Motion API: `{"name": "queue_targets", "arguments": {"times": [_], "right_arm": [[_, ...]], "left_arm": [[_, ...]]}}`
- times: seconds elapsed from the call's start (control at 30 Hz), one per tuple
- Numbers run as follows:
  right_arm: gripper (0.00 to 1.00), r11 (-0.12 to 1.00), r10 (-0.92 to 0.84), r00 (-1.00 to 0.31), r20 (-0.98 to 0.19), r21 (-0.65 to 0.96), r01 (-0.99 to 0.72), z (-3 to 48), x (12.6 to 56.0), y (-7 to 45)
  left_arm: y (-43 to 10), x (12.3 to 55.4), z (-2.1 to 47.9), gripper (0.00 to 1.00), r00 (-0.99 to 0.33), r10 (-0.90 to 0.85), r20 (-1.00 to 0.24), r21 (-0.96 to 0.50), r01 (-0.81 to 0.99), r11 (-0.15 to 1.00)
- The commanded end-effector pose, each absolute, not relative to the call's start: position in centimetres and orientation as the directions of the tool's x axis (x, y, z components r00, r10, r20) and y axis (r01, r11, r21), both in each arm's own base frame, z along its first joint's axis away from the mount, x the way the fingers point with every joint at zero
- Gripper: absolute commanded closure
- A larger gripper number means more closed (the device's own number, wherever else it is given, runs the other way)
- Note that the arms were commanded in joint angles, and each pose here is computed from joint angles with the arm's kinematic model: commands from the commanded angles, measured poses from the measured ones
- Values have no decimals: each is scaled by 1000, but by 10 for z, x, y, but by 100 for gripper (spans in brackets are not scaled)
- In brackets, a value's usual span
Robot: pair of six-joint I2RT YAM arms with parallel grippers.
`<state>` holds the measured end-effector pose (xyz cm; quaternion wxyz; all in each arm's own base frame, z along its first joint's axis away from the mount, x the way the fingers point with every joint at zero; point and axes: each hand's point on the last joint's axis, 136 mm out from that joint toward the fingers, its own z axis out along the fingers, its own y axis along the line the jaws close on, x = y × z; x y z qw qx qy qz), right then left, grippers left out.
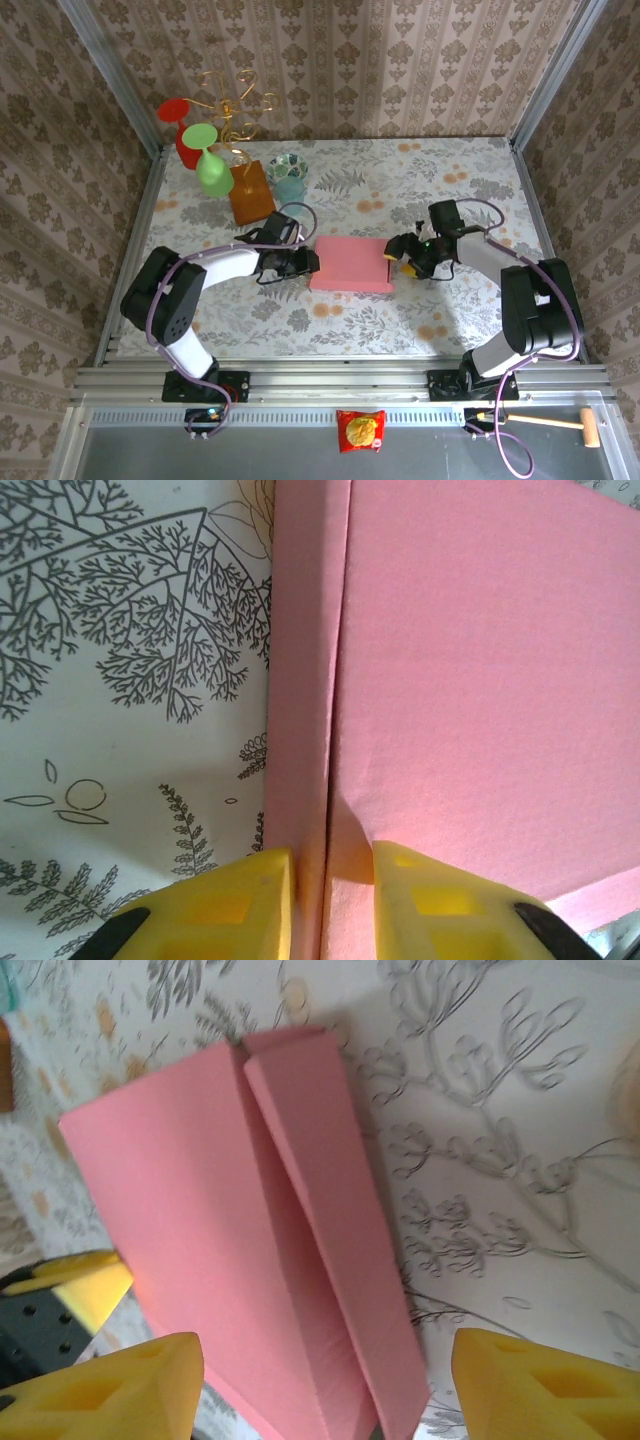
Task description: Fold the paper box
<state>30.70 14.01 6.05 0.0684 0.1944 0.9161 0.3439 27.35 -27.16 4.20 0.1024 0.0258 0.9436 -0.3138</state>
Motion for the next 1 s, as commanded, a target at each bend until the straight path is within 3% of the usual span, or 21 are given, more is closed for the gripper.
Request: {"name": "queue_targets", "arguments": {"times": [0.0, 0.17, 0.57, 0.97], "right_arm": [[32, 618, 354, -935, 22, 744, 252, 61, 309, 157], [31, 611, 322, -945, 59, 749, 255, 42, 301, 161], [31, 514, 266, -963, 35, 840, 172, 61, 313, 182], [38, 480, 248, -968, 44, 862, 162, 67, 315, 214]], "left_arm": [[-247, 247, 6, 75, -995, -14, -100, -505, 39, 862], [-244, 247, 2, 75, -996, -25, -91, -506, 24, 862], [-224, 244, -12, 76, -995, -77, -69, -497, -32, 867], [-226, 251, -13, 76, -991, -116, -65, -532, -64, 844]]}}
